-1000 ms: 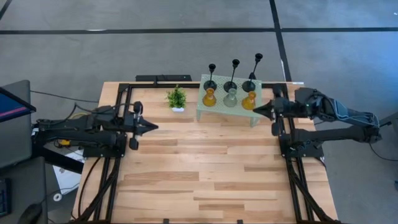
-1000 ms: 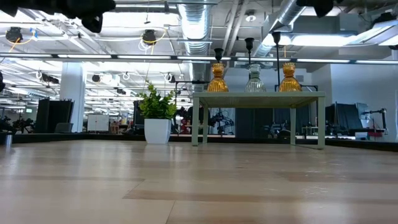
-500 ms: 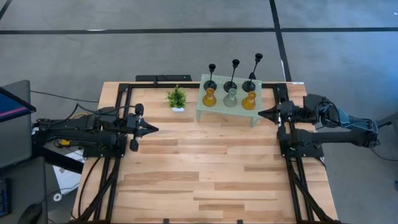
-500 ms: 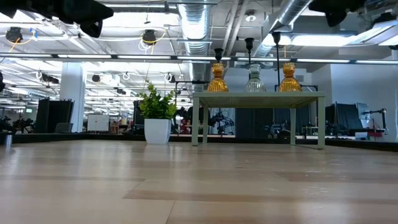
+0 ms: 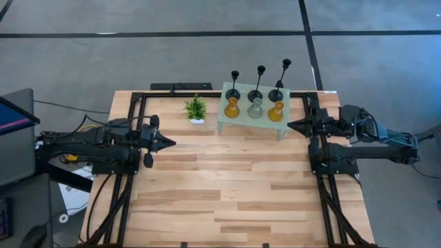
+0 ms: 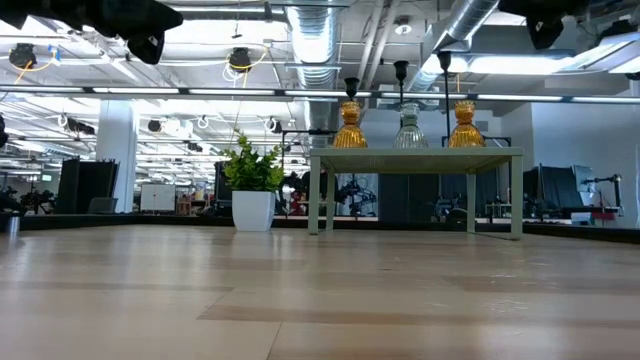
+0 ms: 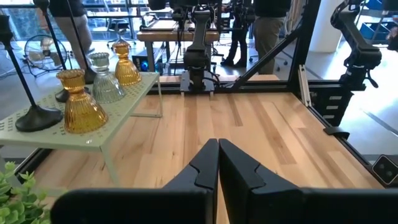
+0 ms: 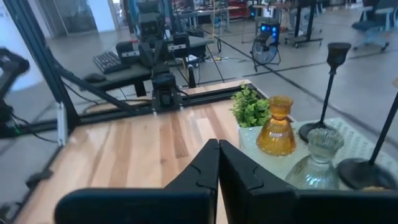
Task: Pick & Place candle stick holders
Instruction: Return to Home Position
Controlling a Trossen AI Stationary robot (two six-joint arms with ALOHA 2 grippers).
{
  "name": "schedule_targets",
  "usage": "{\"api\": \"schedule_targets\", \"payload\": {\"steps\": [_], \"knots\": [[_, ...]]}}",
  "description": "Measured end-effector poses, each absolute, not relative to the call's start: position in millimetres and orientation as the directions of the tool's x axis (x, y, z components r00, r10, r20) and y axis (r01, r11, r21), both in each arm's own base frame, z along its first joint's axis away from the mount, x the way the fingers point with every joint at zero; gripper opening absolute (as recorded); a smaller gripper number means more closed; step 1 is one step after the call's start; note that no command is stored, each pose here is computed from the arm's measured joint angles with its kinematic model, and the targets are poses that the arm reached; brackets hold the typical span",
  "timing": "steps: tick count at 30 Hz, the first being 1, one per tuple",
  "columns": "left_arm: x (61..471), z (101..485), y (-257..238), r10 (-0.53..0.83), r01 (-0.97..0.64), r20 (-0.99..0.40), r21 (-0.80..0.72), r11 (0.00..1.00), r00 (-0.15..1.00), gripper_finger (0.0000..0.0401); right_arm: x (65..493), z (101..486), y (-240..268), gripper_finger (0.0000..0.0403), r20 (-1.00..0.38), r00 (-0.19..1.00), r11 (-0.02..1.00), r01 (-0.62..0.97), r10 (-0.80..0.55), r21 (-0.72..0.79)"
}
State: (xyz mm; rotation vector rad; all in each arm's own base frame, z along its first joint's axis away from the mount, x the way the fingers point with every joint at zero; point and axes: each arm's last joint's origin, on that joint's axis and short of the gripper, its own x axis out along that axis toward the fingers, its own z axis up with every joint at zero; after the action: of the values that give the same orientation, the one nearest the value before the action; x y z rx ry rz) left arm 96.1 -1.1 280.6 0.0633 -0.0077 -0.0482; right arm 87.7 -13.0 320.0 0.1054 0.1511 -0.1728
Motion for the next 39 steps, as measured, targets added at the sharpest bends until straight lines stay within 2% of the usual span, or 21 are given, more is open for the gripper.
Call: {"api": "schedule_targets", "payload": {"steps": [8,14,20,24,31,34,37,39], "knots": [[96.1,280.7,-1.1,-0.048,0.047,0.008,0.077,0.996,0.999,0.0012,87.7,320.0,-12.9,0.0000,-0.159,0.974,0.975,0.182,-0.162,0.126],[96.1,279.9,-1.1,-0.048,0.048,-0.002,0.108,0.993,0.999,0.0012,85.2,320.6,-12.3,0.0000,-0.149,0.977,0.982,0.167,-0.153,0.087],[95.6,276.7,-2.3,-0.089,0.092,-0.034,0.103,0.990,0.995,0.0012,66.5,326.1,-6.1,0.0000,-0.057,0.998,0.995,0.035,-0.029,0.095],[95.5,276.7,-2.8,-0.109,0.112,-0.034,0.103,0.988,0.993,0.0012,48.2,328.8,-2.8,0.0000,0.054,0.999,0.996,0.000,-0.005,0.093],[95.5,278.0,-2.8,-0.109,0.111,-0.021,0.111,0.988,0.994,0.0012,31.9,299.4,-0.5,0.0000,0.200,0.980,0.997,-0.015,-0.001,0.077],[95.5,278.6,-2.8,-0.109,0.110,-0.015,0.113,0.987,0.994,0.0012,41.9,286.2,-1.8,0.0000,0.165,0.986,0.996,-0.016,0.001,0.089],[95.5,278.9,-3.0,-0.117,0.117,-0.012,0.114,0.987,0.993,0.0012,49.2,285.6,-2.8,0.0000,0.192,0.981,0.996,-0.020,0.003,0.084],[95.5,278.9,-3.1,-0.120,0.120,-0.011,0.114,0.986,0.993,0.0012,56.6,272.6,-3.3,0.0000,0.142,0.990,0.995,-0.033,0.020,0.091]]}}
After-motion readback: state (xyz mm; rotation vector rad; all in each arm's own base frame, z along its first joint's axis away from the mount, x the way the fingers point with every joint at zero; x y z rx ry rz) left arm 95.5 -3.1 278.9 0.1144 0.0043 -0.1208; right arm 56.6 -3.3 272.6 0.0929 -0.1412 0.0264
